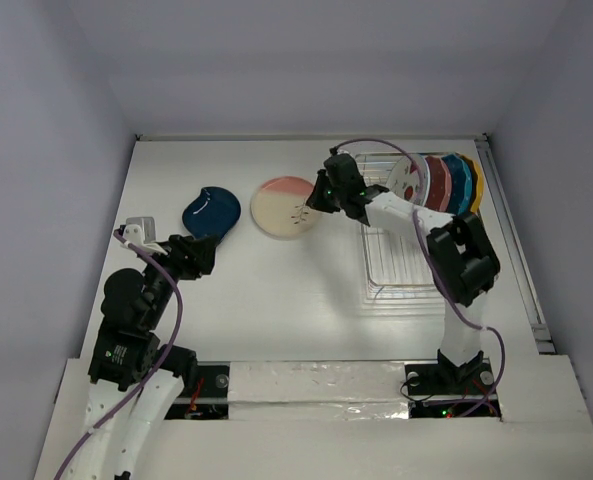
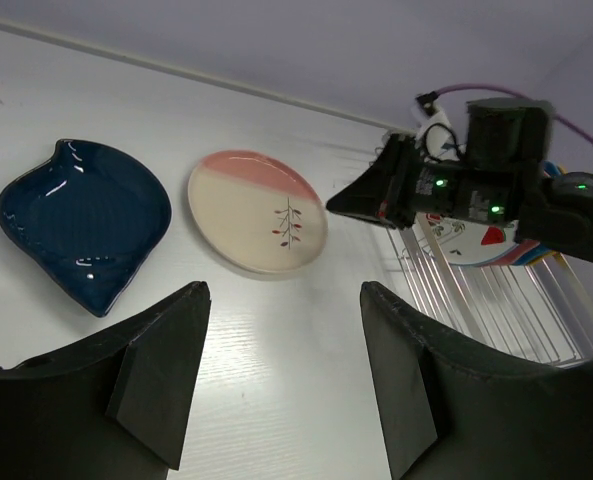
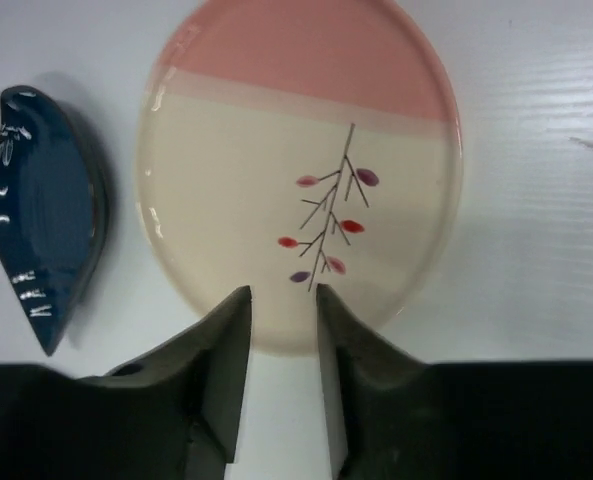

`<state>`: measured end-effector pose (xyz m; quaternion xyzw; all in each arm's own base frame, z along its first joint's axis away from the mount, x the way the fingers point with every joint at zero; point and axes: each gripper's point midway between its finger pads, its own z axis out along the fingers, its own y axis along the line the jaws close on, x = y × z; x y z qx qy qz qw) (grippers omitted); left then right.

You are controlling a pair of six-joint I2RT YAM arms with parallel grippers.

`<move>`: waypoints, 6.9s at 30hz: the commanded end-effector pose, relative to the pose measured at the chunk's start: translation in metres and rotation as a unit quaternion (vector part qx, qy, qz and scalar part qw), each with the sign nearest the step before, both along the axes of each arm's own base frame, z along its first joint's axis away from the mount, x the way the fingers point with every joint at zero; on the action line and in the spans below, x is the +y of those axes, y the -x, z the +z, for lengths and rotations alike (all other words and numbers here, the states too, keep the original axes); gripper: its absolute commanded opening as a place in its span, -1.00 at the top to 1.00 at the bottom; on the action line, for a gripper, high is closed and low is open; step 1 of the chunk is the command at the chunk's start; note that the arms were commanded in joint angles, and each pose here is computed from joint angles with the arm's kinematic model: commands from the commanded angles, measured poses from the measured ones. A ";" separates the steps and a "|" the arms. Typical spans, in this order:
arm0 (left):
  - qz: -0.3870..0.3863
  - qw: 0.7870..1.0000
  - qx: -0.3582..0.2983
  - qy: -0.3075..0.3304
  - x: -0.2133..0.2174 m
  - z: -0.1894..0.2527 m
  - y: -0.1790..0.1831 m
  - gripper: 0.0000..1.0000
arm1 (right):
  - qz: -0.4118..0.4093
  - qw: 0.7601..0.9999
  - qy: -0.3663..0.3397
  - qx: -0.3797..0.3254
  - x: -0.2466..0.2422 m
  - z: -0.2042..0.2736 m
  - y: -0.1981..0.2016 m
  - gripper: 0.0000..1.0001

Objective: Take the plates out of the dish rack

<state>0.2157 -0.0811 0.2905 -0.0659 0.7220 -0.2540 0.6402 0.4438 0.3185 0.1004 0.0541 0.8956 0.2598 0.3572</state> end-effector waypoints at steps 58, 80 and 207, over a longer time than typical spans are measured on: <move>-0.006 1.000 -0.020 0.001 -0.002 0.009 -0.003 0.09 | -0.293 0.894 0.160 -0.298 -0.283 0.292 0.039 1.00; -0.001 1.000 -0.020 0.001 0.000 0.009 -0.004 0.08 | -0.007 0.946 -0.215 -0.241 -0.050 0.254 0.004 1.00; -0.017 1.000 -0.020 -0.001 -0.006 0.008 -0.005 0.07 | -0.367 0.863 0.271 -0.217 -0.332 0.256 0.045 1.00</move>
